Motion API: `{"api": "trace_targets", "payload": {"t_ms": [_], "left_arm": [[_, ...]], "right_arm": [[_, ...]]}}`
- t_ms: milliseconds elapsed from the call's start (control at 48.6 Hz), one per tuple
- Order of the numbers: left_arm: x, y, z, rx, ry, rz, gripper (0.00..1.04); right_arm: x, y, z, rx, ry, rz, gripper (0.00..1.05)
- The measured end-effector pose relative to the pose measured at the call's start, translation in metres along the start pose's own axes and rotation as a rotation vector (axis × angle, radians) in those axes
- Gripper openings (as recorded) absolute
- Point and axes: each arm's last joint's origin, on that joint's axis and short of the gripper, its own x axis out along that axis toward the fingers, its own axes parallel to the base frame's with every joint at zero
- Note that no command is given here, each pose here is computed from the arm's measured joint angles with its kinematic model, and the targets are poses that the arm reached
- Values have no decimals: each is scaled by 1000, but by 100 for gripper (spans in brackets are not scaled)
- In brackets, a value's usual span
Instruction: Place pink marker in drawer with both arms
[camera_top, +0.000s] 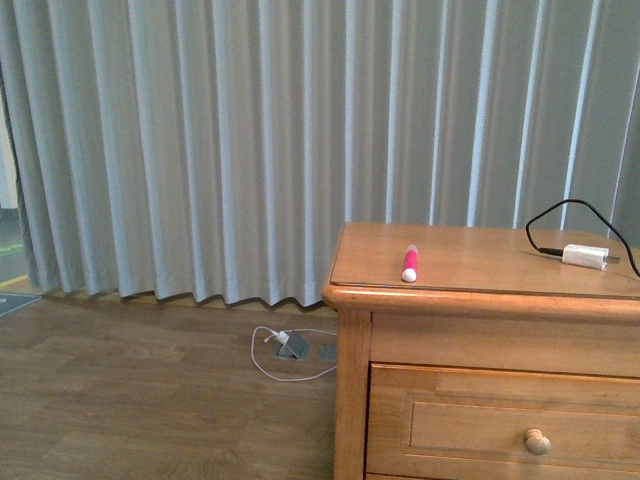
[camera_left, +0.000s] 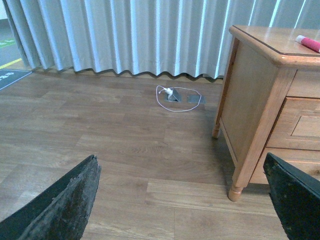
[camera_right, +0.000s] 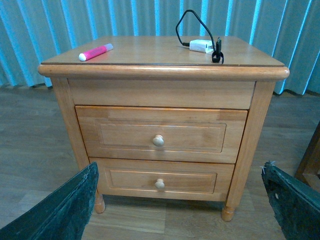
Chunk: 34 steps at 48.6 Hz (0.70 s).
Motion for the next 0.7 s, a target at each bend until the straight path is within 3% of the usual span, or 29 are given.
{"api": "trace_targets", "payload": {"t_ms": [700], "left_arm": [[0,0,0,0,0,0,99]], "right_arm": [[0,0,0,0,0,0,96]]}}
